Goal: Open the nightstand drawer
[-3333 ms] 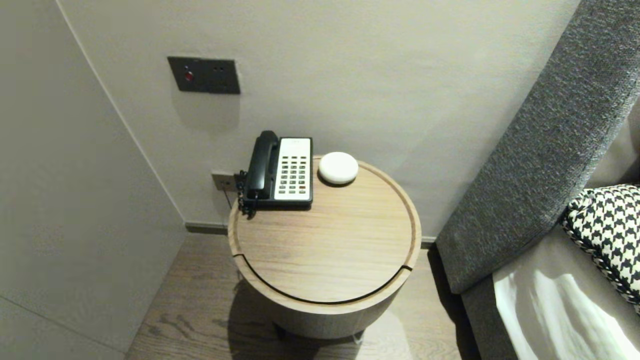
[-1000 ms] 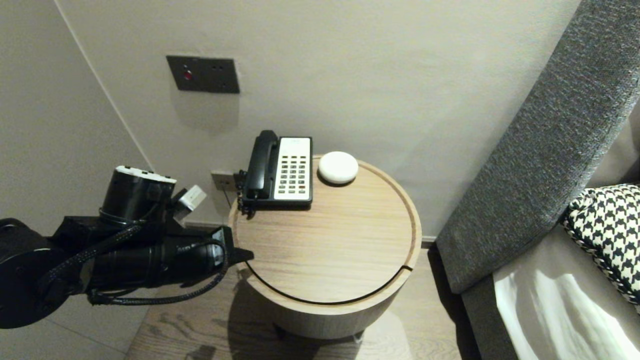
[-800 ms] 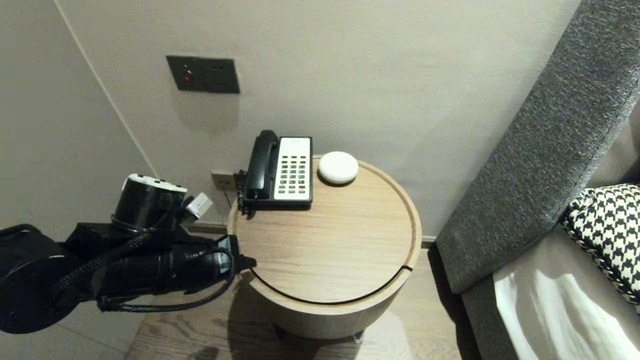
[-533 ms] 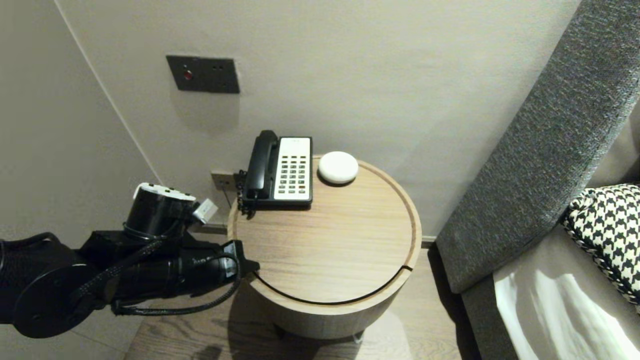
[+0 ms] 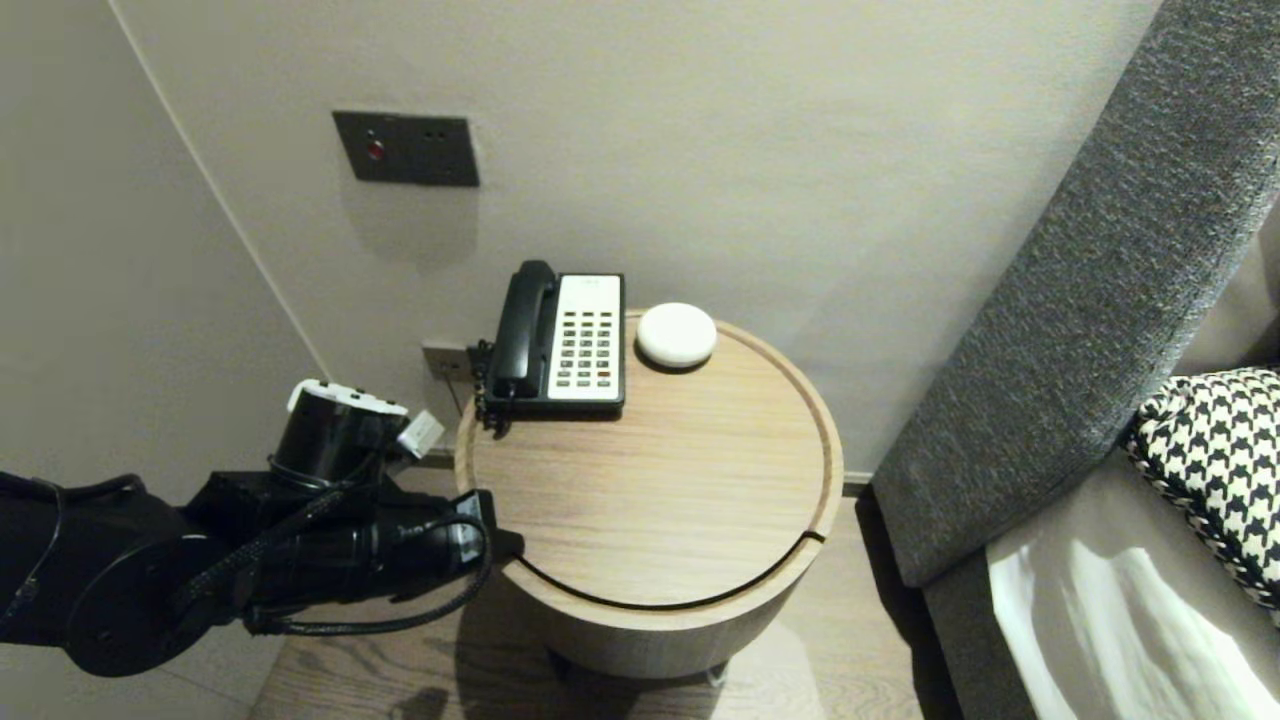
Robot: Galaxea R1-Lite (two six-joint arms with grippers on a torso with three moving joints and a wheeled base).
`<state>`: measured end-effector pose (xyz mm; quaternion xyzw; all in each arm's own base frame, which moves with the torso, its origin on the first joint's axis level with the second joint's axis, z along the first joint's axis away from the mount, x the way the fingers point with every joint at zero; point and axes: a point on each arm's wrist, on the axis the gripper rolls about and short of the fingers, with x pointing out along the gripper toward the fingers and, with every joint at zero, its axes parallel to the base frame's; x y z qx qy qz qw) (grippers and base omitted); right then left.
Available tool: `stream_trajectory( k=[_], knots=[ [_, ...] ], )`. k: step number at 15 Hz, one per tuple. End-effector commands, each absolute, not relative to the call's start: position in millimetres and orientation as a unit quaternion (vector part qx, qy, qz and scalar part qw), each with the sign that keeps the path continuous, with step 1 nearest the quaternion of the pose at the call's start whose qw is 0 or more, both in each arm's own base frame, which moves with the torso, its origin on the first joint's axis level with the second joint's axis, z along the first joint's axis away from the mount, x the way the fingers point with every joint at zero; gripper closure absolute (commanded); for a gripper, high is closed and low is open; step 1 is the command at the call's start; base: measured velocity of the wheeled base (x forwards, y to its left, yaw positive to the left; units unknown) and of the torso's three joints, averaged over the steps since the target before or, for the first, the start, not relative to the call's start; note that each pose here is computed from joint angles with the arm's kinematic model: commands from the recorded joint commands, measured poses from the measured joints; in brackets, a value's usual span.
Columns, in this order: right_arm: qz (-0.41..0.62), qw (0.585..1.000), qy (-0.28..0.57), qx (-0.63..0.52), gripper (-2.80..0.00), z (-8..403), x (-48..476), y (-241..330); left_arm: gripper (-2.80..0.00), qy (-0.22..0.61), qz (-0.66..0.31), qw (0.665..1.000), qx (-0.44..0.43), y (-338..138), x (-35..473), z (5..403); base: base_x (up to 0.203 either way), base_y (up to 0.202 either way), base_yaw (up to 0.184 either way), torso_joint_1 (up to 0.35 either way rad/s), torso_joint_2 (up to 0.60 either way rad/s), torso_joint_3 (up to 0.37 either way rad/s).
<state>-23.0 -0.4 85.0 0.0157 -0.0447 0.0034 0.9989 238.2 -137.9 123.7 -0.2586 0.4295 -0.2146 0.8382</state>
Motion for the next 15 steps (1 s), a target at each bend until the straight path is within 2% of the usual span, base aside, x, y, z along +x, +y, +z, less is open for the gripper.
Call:
stream_trajectory(
  k=[1, 15],
  knots=[
    [0.003, 1.0, -0.024, 0.016, 0.0, 74, -20, 0, 0.0, 0.431, -0.218, 0.836, -0.26, -138, 236, 124, 0.0, 0.0, 0.0, 0.0, 0.0, 0.0],
    [0.004, 1.0, -0.024, 0.016, 0.0, 74, -20, 0, 0.0, 0.46, -0.234, 0.822, -0.243, -140, 219, 113, 0.0, 0.0, 0.0, 0.0, 0.0, 0.0]
  ],
)
